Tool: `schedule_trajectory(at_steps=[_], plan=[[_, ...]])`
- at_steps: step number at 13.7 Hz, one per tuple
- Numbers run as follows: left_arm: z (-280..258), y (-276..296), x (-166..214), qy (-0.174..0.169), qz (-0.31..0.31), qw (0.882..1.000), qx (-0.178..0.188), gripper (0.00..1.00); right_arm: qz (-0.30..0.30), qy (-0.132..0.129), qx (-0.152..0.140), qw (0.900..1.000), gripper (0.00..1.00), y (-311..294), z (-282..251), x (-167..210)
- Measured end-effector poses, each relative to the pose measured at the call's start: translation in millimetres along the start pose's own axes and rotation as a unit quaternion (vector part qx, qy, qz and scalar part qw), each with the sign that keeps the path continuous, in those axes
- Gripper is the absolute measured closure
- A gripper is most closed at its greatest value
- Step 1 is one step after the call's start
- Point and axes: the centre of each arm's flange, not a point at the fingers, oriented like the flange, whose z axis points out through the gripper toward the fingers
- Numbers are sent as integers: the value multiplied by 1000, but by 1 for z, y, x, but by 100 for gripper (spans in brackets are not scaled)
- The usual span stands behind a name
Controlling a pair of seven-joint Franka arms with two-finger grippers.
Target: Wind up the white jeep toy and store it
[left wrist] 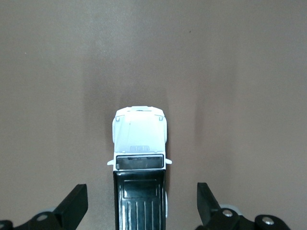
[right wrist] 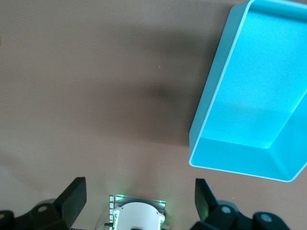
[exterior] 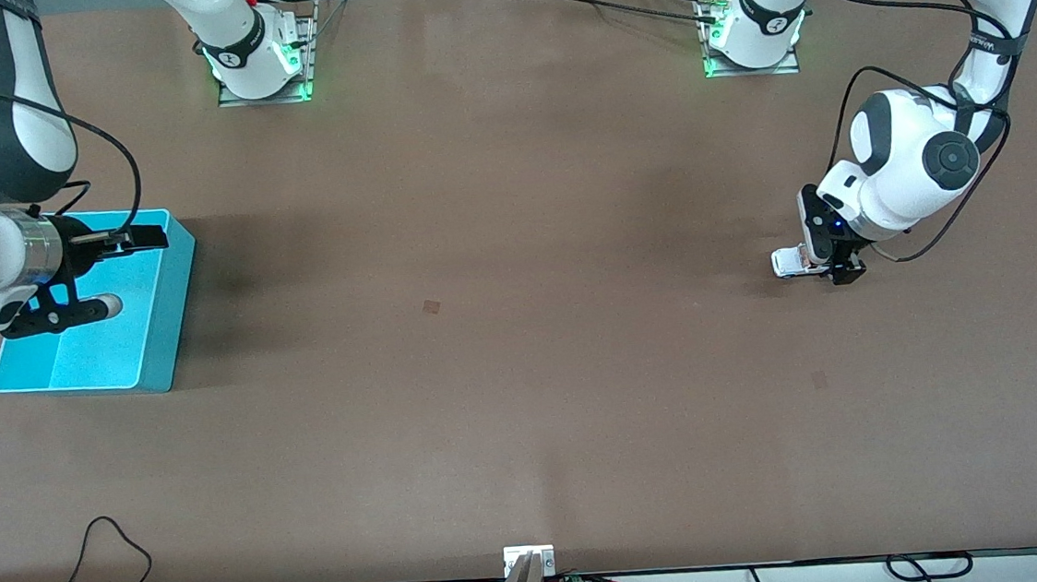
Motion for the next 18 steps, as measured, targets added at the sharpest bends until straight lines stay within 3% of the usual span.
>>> schedule_trajectory(at_steps=[5,11,14,18], plan=[[7,1,-10,1,22,1000,5,0,-29,-11,-12,999,0,-42,6,6],[20,3,-11,2,23,1000,1,5,-27,7,-12,1000,0,-42,-10,6],[20,3,-11,2,25,1000,2,17,-32,3,-10,999,0,-45,-6,9],[20,2,-11,-8,41,999,3,22,-54,2,-15,998,0,-62,-5,9]])
